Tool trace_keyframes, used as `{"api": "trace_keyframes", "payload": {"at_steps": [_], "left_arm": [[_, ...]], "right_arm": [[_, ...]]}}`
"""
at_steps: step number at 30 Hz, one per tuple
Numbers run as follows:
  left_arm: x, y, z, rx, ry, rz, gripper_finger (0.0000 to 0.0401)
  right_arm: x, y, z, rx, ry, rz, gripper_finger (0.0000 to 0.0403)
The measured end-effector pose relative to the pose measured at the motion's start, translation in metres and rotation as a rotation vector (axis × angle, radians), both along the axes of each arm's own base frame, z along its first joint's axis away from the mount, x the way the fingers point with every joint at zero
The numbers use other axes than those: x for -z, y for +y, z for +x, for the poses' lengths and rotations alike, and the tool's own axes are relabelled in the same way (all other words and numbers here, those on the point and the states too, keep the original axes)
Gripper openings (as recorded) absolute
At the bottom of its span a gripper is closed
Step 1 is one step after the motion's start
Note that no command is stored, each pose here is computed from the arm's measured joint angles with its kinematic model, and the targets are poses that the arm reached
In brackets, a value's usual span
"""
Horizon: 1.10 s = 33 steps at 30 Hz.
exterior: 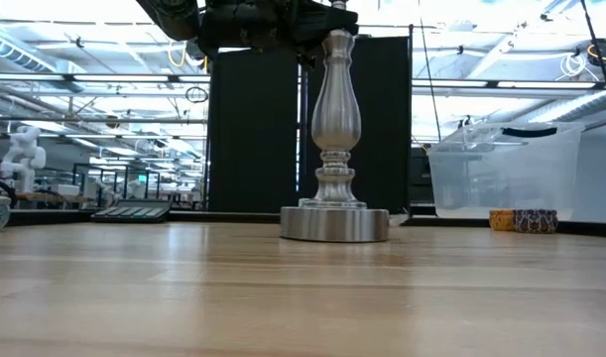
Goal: Screw lightbulb
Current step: Remove the white lightbulb from the desk lamp
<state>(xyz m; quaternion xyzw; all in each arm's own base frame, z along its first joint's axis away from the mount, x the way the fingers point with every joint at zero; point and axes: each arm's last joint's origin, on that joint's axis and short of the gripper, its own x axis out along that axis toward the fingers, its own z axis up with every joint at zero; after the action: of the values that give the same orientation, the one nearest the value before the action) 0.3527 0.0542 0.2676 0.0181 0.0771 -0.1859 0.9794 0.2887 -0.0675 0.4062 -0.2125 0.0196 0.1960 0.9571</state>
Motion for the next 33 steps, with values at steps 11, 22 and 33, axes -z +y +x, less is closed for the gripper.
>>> {"api": "trace_keyframes", "payload": {"at_steps": [11, 22, 33], "left_arm": [[0.001, 0.000, -0.002, 0.071, 0.008, -0.007, 0.0071], [0.002, 0.001, -0.004, 0.133, 0.000, 0.010, 0.0071], [0.003, 0.008, -0.007, 0.226, -0.019, 0.016, 0.0071]], "right_arm": [[0.012, -0.015, 0.023, -0.155, -0.061, 0.032, 0.0239], [0.016, -0.019, 0.040, -0.257, -0.141, 0.067, 0.0239], [0.023, -0.017, 0.058, -0.286, -0.186, 0.095, 0.0239]]}}
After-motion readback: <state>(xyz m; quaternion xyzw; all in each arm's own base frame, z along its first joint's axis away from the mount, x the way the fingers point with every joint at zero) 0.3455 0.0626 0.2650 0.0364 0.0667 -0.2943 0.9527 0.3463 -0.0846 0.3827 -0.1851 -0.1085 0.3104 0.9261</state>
